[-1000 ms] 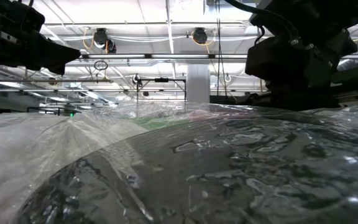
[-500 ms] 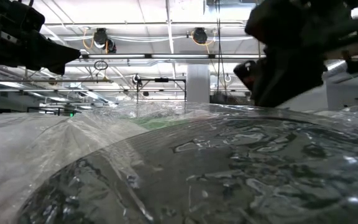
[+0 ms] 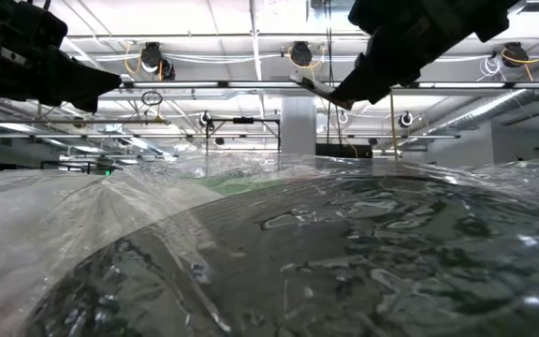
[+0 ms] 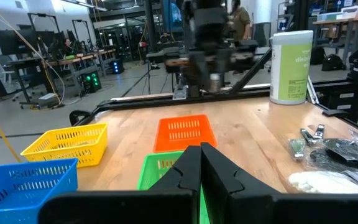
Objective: Pick & Place Travel size toiletries
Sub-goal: Put the nail cutter into the yellow bin
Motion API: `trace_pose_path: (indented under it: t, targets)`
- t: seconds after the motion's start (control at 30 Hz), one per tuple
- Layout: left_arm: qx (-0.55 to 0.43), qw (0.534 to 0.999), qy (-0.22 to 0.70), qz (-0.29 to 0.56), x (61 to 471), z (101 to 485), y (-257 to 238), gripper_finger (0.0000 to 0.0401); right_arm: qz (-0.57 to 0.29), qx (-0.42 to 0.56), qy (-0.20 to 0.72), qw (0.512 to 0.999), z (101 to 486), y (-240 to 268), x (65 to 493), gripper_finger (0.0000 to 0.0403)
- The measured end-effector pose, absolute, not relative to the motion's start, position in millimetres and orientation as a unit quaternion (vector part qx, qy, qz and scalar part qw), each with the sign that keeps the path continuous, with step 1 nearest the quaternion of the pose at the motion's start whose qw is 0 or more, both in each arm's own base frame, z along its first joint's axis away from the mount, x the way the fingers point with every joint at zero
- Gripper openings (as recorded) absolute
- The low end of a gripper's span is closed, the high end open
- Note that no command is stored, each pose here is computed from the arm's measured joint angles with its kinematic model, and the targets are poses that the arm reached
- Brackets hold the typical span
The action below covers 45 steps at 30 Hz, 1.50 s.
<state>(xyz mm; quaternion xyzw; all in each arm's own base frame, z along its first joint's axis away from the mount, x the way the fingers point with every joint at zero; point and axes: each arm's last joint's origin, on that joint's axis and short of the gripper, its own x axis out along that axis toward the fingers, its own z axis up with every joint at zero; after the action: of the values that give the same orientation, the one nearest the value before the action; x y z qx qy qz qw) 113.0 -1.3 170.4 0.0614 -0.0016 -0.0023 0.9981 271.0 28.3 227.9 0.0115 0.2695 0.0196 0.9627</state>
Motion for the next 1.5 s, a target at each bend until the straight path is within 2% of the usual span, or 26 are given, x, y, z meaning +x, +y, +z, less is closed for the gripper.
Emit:
trace_pose_path:
  t: [0.33,0.67,0.77,0.87,1.17,1.33,1.5]
  targets:
    - [0.061,0.998,-0.002,-0.002,113,170,-1,0.0005,-0.140,0.089,0.273,0.948,258,-51,240,0.0046]
    - [0.061,0.998,-0.002,-0.002,113,170,-1,0.0005,-0.276,0.082,0.283,0.915,289,-139,234,0.0045]
    - [0.061,0.998,-0.002,-0.002,113,170,-1,0.0006,-0.296,0.098,0.304,0.900,279,-165,238,0.0045]
    - [0.061,0.998,-0.002,-0.002,113,170,-1,0.0006,-0.276,0.126,0.326,0.895,257,-184,246,0.0045]
    - [0.061,0.998,-0.002,-0.002,113,170,-1,0.0005,-0.279,0.157,0.368,0.873,199,-217,263,0.0048]
    - [0.061,0.998,-0.002,-0.002,113,170,-1,0.0006,-0.281,0.166,0.380,0.866,188,-221,265,0.0069]
    - [0.061,0.998,-0.002,-0.002,113,170,-1,0.0005,-0.280,0.162,0.374,0.869,194,-219,264,0.0117]
